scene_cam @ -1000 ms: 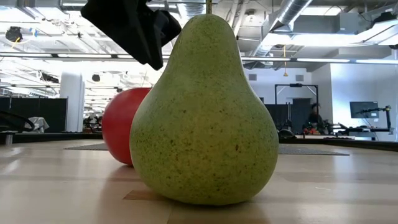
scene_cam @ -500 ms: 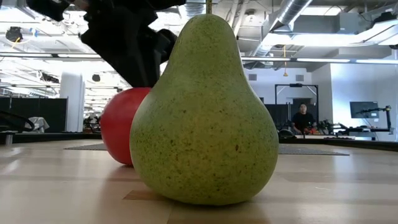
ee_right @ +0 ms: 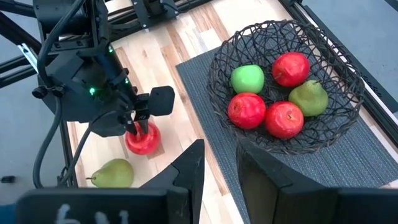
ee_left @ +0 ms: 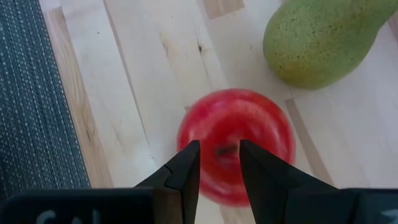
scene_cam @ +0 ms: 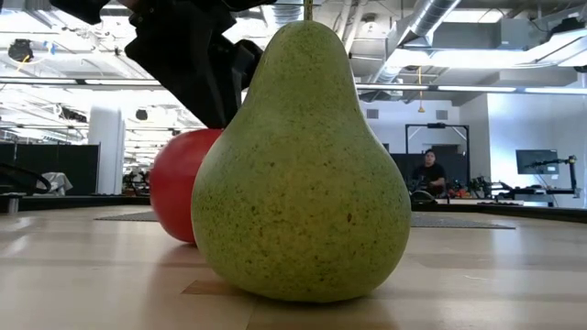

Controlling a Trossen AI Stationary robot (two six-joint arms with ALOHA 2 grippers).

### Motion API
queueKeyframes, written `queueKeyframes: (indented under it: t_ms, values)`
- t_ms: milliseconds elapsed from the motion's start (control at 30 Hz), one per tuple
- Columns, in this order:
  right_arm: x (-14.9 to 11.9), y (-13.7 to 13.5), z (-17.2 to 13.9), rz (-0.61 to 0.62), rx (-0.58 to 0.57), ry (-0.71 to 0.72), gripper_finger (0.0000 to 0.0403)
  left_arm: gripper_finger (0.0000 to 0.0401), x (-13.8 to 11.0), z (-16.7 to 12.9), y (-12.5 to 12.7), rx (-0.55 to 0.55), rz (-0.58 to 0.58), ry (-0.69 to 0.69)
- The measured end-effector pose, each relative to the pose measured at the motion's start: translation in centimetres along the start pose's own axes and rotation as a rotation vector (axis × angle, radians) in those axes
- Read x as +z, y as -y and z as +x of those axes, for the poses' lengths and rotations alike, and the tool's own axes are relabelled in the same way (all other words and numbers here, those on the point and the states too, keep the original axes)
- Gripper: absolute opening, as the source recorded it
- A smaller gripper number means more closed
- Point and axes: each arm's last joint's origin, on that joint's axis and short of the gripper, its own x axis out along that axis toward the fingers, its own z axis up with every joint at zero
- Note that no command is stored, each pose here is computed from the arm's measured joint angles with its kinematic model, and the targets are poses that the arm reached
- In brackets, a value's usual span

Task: Build produce basket
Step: Put the red apple into the black basket

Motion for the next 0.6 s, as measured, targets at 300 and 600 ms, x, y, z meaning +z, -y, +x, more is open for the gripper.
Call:
queueKeyframes:
  t_ms: [300, 600]
  values:
    - [-0.04, 0.03, 0.00, -0.006, -0.003, -0.004, 0.0114, 0.0100, 0.10, -0.03, 0.00, -0.001, -0.018, 0.011]
    - [-0.05, 0.02, 0.01, -0.009, -0.003, -0.004, 0.0114, 0.0100, -0.01, 0.93, 0.17, -0.045, -0.043, -0.009]
